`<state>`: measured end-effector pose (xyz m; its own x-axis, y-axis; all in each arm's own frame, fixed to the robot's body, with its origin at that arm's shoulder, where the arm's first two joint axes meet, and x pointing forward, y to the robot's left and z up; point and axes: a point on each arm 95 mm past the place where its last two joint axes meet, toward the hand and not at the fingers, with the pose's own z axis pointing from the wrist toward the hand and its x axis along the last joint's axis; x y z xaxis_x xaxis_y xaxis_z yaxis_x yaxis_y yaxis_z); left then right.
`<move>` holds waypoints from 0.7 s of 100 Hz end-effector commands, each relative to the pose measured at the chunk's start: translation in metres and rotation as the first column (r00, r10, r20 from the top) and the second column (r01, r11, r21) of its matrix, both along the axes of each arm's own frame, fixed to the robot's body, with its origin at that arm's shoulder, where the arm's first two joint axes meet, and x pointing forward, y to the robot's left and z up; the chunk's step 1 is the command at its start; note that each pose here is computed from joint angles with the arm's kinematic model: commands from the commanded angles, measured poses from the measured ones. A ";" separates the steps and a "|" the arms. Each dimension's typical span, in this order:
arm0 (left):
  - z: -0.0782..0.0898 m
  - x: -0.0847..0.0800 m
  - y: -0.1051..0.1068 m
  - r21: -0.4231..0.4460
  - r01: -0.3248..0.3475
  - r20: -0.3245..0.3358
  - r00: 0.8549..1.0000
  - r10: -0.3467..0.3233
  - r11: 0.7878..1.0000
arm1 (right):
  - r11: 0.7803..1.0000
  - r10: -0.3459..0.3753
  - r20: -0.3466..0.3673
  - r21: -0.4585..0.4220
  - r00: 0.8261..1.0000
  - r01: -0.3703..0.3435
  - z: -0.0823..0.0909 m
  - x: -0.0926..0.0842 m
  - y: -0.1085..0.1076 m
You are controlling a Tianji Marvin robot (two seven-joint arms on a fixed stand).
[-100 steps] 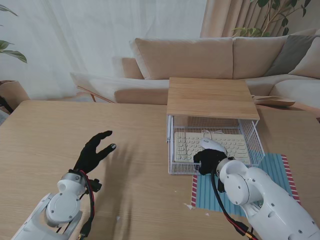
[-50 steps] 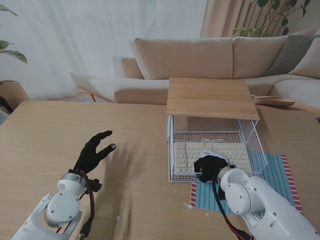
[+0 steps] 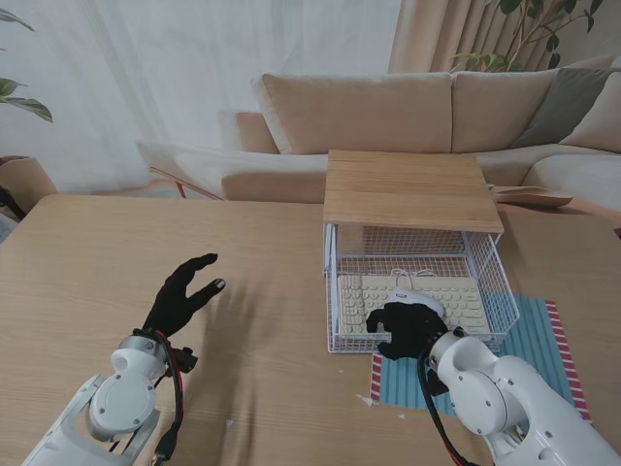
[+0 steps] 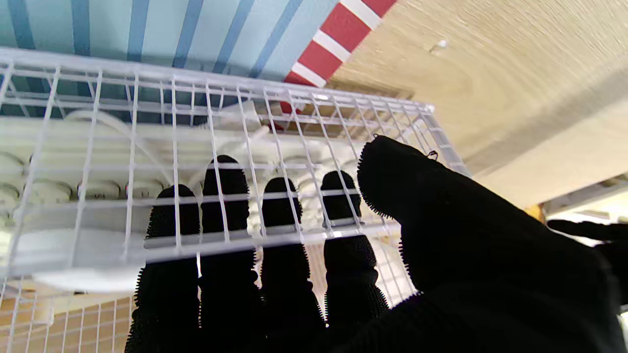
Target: Unroll the mouse pad and set up the keyboard and mouse from the tabletop organizer
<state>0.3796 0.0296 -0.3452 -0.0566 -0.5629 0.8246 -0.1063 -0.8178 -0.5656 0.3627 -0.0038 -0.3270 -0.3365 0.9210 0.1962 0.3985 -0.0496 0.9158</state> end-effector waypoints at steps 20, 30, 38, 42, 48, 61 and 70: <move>0.001 -0.001 -0.002 -0.007 0.008 -0.002 1.000 -0.008 1.000 | 0.999 0.033 0.049 0.009 0.998 -0.033 0.022 -0.007 0.004; 0.002 -0.001 -0.001 -0.009 0.005 0.002 1.000 -0.005 1.000 | 0.999 0.034 0.084 0.023 0.996 -0.036 0.029 -0.008 0.002; 0.002 -0.001 -0.001 -0.010 0.005 0.005 1.000 -0.005 1.000 | 0.999 0.037 0.132 0.029 0.991 -0.042 0.036 -0.007 0.000; 0.003 0.000 -0.001 -0.011 0.005 0.006 1.000 -0.005 1.000 | 0.999 0.038 0.156 0.029 0.987 -0.043 0.040 -0.005 -0.001; 0.003 0.000 -0.001 -0.014 0.004 0.007 1.000 -0.004 1.000 | 0.999 0.035 0.180 0.025 0.983 -0.040 0.045 -0.003 -0.003; 0.004 0.000 0.001 -0.018 0.000 0.011 1.000 0.000 1.000 | 1.000 0.014 0.219 0.001 0.976 -0.014 0.052 0.004 -0.011; 0.004 0.001 0.003 -0.023 -0.007 0.013 1.000 0.007 1.000 | 1.000 0.007 0.219 -0.031 0.976 0.000 0.054 0.011 -0.019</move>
<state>0.3807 0.0338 -0.3424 -0.0606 -0.5548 0.8298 -0.0894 -0.8249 -0.5581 0.3674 -0.0161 -0.2754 -0.3883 0.9159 0.1016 0.1793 -0.0331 0.9832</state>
